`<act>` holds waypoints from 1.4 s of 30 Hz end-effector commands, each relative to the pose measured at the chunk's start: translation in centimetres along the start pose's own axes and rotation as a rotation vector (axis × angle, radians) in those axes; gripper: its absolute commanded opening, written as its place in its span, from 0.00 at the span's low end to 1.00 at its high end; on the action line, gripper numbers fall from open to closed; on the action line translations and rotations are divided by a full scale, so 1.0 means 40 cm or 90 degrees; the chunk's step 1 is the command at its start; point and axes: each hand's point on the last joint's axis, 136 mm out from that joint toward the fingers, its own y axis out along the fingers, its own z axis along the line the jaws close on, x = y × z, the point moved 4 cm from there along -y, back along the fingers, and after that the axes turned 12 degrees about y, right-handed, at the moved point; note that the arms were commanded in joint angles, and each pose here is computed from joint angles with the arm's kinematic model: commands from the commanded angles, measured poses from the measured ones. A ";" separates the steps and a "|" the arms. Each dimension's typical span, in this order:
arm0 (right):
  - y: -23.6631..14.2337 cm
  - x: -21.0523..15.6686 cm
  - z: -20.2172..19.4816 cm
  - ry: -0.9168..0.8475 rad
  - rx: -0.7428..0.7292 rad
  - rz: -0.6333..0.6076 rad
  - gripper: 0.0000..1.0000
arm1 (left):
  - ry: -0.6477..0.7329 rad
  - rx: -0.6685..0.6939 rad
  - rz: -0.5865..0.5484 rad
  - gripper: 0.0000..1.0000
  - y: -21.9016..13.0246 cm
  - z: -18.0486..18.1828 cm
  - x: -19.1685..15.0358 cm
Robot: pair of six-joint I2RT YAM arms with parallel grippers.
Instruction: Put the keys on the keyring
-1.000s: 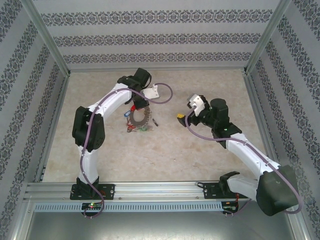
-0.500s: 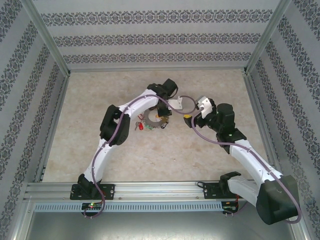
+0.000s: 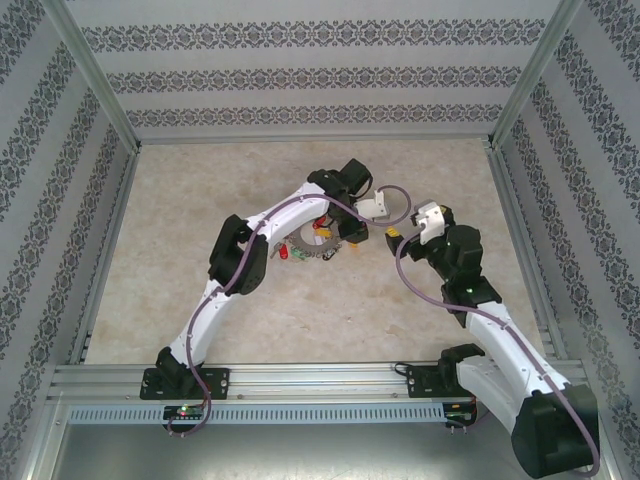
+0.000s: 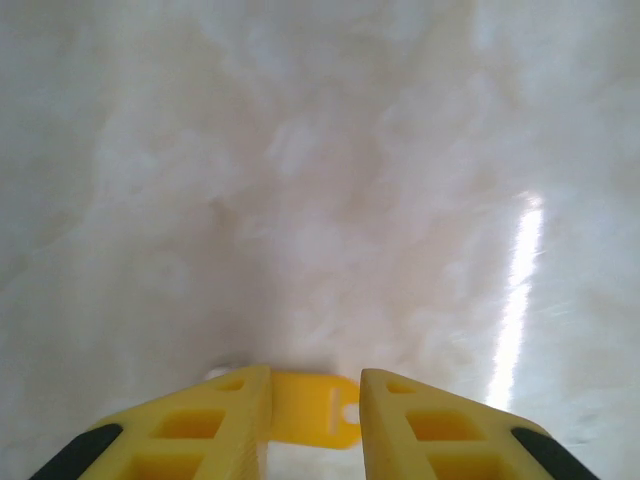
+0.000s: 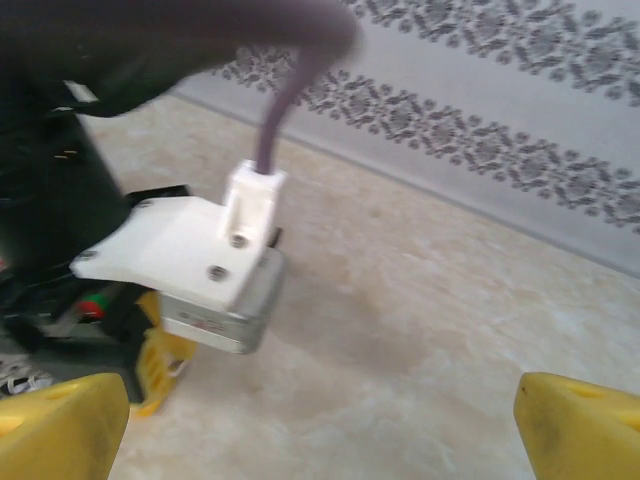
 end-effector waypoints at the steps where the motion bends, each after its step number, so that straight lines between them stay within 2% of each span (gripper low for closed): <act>1: -0.019 0.013 -0.025 0.022 -0.038 -0.031 0.98 | -0.017 -0.041 -0.129 0.30 -0.116 -0.063 0.103; 7: -0.035 0.013 -0.037 0.045 -0.057 -0.044 0.98 | 0.005 0.043 -0.205 0.35 -0.329 -0.067 0.106; 10: -0.043 0.038 -0.039 0.048 -0.062 -0.076 0.98 | 0.004 0.088 -0.245 0.35 -0.452 -0.069 0.070; 12: -0.058 0.067 -0.048 0.057 -0.081 -0.110 0.98 | -0.013 0.133 -0.274 0.39 -0.536 -0.067 0.033; 13: -0.072 0.091 -0.058 0.066 -0.100 -0.131 0.98 | -0.020 0.169 -0.287 0.89 -0.586 -0.069 0.010; 14: -0.089 0.115 -0.065 0.072 -0.115 -0.146 0.98 | -0.029 0.201 -0.296 1.00 -0.627 -0.073 -0.014; 18: -0.167 0.202 -0.075 0.035 -0.156 -0.206 0.98 | -0.101 0.375 -0.304 0.99 -0.789 -0.099 -0.163; 22: -0.184 0.239 -0.069 0.029 -0.149 -0.210 0.98 | -0.228 0.532 -0.298 0.99 -0.871 -0.123 -0.355; 27: -0.131 0.190 -0.103 0.107 -0.182 -0.195 0.98 | -0.409 0.666 -0.287 0.99 -0.822 -0.137 -0.585; 30: -0.084 0.115 -0.117 0.122 -0.193 -0.159 0.98 | -0.467 0.659 -0.261 0.99 -0.737 -0.129 -0.676; 34: -0.033 -0.031 -0.148 0.134 -0.236 -0.094 0.98 | -0.565 0.675 -0.210 0.99 -0.616 -0.110 -0.798; 39: 0.006 -0.150 -0.179 0.167 -0.274 -0.060 0.98 | -0.558 0.696 -0.149 1.00 -0.511 -0.106 -0.870; 41: 0.028 -0.168 -0.188 0.149 -0.283 -0.065 0.98 | -0.534 0.716 -0.153 1.00 -0.515 -0.082 -0.858; 42: 0.044 -0.163 -0.186 0.131 -0.271 -0.071 0.98 | -0.519 0.729 -0.178 1.00 -0.516 -0.069 -0.850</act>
